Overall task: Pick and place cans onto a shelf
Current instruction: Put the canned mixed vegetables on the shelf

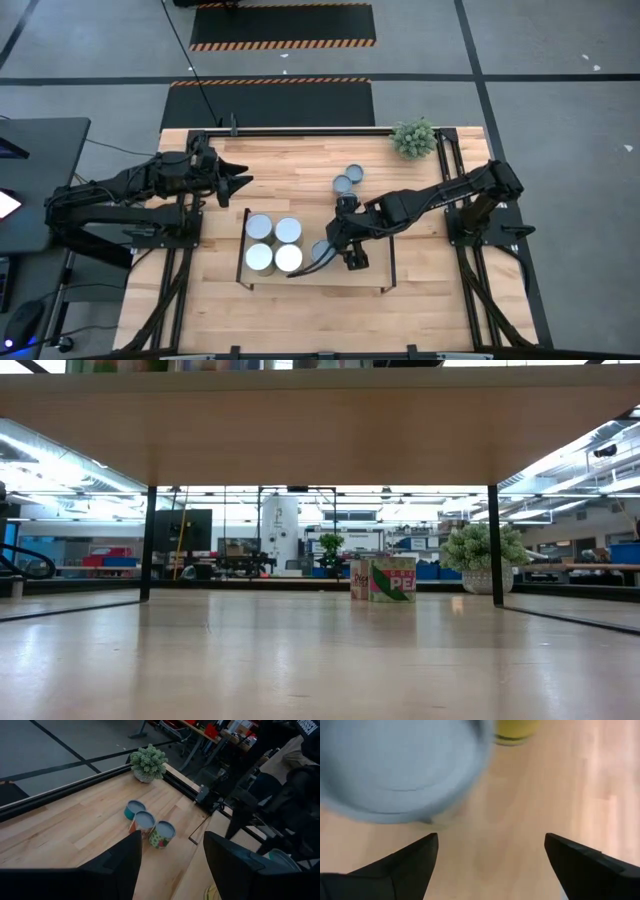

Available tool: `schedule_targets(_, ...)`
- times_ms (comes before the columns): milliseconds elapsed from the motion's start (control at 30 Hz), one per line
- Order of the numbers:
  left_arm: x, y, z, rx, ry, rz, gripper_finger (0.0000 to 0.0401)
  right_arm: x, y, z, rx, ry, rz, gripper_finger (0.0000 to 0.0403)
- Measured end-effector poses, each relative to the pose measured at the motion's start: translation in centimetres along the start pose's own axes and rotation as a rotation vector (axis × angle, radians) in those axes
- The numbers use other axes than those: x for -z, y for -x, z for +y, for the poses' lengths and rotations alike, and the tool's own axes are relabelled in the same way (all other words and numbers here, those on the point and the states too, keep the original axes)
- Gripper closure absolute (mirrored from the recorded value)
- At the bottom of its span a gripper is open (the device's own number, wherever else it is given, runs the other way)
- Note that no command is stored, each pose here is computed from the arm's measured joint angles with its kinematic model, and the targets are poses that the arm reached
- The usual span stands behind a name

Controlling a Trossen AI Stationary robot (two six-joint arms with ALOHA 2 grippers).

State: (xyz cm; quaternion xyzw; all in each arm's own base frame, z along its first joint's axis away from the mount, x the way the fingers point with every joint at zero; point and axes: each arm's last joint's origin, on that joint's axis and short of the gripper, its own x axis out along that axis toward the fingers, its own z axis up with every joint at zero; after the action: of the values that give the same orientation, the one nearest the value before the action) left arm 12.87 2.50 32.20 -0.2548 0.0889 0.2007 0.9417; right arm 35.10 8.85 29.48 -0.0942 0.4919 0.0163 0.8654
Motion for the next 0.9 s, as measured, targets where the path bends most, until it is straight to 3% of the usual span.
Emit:
schedule_targets(167, 0.0, 0.0, 0.0, 0.002, 0.000, 0.001, 0.0181, 0.3, 0.0, -0.9, 0.086, -0.038, 0.031, 0.0031)
schedule_targets(367, 0.0, 0.0, 0.0, 0.017, 0.000, 0.010, 0.0181, 0.1, 0.8, -1.4, 0.051, -0.105, -0.015, 0.0031)
schedule_targets(533, 0.0, 0.0, 0.0, 0.017, -0.005, 0.010, 0.0181, -0.7, 0.7, -2.2, -0.039, -0.090, -0.088, 0.0031)
schedule_targets(900, 0.0, 0.0, 0.0, 0.017, -0.007, 0.010, 0.0181, -1.3, 0.5, -3.8, -0.088, -0.028, -0.155, 0.0031)
